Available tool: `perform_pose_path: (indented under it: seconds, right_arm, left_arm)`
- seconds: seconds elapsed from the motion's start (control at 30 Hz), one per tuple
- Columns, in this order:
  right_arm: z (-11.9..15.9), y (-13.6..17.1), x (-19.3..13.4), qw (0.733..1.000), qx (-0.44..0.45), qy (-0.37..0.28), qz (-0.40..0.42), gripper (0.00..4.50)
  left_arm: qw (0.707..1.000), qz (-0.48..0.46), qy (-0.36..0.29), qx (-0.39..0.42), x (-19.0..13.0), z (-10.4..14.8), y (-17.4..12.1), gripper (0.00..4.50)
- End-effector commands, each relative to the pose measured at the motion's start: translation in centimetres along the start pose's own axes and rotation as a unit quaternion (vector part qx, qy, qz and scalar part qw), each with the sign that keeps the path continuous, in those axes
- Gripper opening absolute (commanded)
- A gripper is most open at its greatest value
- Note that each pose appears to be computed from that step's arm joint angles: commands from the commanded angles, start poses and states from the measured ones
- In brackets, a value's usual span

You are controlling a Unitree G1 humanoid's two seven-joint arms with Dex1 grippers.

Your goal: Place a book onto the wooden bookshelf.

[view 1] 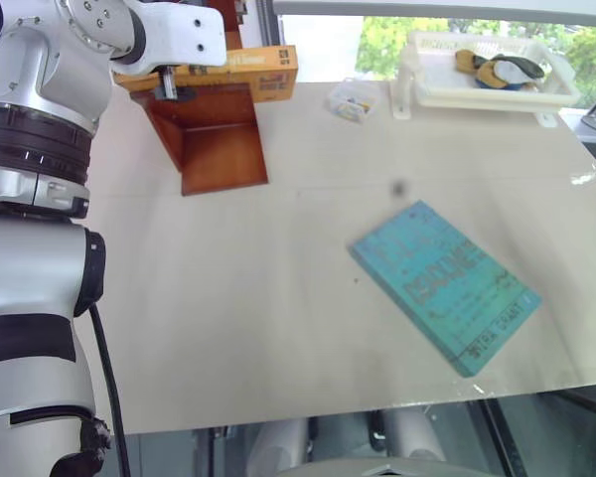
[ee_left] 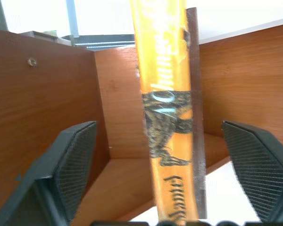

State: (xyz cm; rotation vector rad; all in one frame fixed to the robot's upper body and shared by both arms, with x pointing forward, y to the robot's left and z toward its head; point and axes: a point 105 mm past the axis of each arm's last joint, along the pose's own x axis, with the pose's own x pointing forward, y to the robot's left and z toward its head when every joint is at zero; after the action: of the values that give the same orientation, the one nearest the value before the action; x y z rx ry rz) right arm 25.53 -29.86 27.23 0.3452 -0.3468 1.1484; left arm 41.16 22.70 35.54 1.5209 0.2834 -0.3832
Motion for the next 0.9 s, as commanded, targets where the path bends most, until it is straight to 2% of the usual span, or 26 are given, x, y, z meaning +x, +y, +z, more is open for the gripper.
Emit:
perform_pose_path:
  seconds: [0.03, 0.1, 0.17, 0.3, 0.47, 0.53, 0.6, 0.7, 0.83, 0.9]
  right_arm:
    - [1.5, 1.3, -0.3, 0.999, -0.032, -0.003, 0.006, 4.5]
    - [1.5, 1.5, -0.7, 1.0, -0.031, -0.001, 0.0, 4.5]
    - [1.6, 1.8, -1.1, 1.0, -0.029, 0.002, -0.009, 4.5]
    - [1.7, 2.1, -1.7, 0.999, -0.028, 0.013, -0.021, 4.5]
    - [2.1, 2.4, -2.4, 0.999, -0.023, 0.027, -0.037, 4.5]
    - [2.2, 2.5, -2.6, 0.999, -0.02, 0.029, -0.04, 4.5]
    - [2.2, 2.5, -2.8, 0.998, -0.018, 0.035, -0.044, 4.5]
    - [2.3, 2.3, -2.9, 0.998, -0.017, 0.039, -0.05, 4.5]
    - [2.3, 2.2, -3.0, 0.997, -0.016, 0.045, -0.053, 4.5]
    - [2.1, 2.1, -3.1, 0.997, -0.015, 0.051, -0.057, 4.5]
  left_arm:
    - [0.999, 0.032, 0.0, -0.04, -2.0, -1.9, 0.6, 4.42]
    - [0.996, 0.033, -0.024, -0.079, -2.5, -2.4, 0.0, 4.42]
    - [0.984, 0.03, -0.085, -0.155, -3.2, -2.4, -0.8, 4.42]
    - [0.942, 0.004, -0.187, -0.28, -5.4, -2.1, -2.8, 4.42]
    - [0.857, -0.017, -0.324, -0.4, -9.1, -0.2, -4.2, 4.42]
    - [0.805, -0.017, -0.409, -0.43, -10.8, 1.0, -4.7, 4.42]
    - [0.767, -0.028, -0.453, -0.453, -11.8, 1.4, -6.0, 4.42]
    - [0.765, -0.034, -0.431, -0.478, -11.5, 1.1, -8.5, 4.42]
    - [0.727, -0.065, -0.455, -0.51, -12.2, 1.9, -9.9, 4.42]
    - [0.733, -0.108, -0.435, -0.511, -12.0, 2.5, -12.6, 4.42]
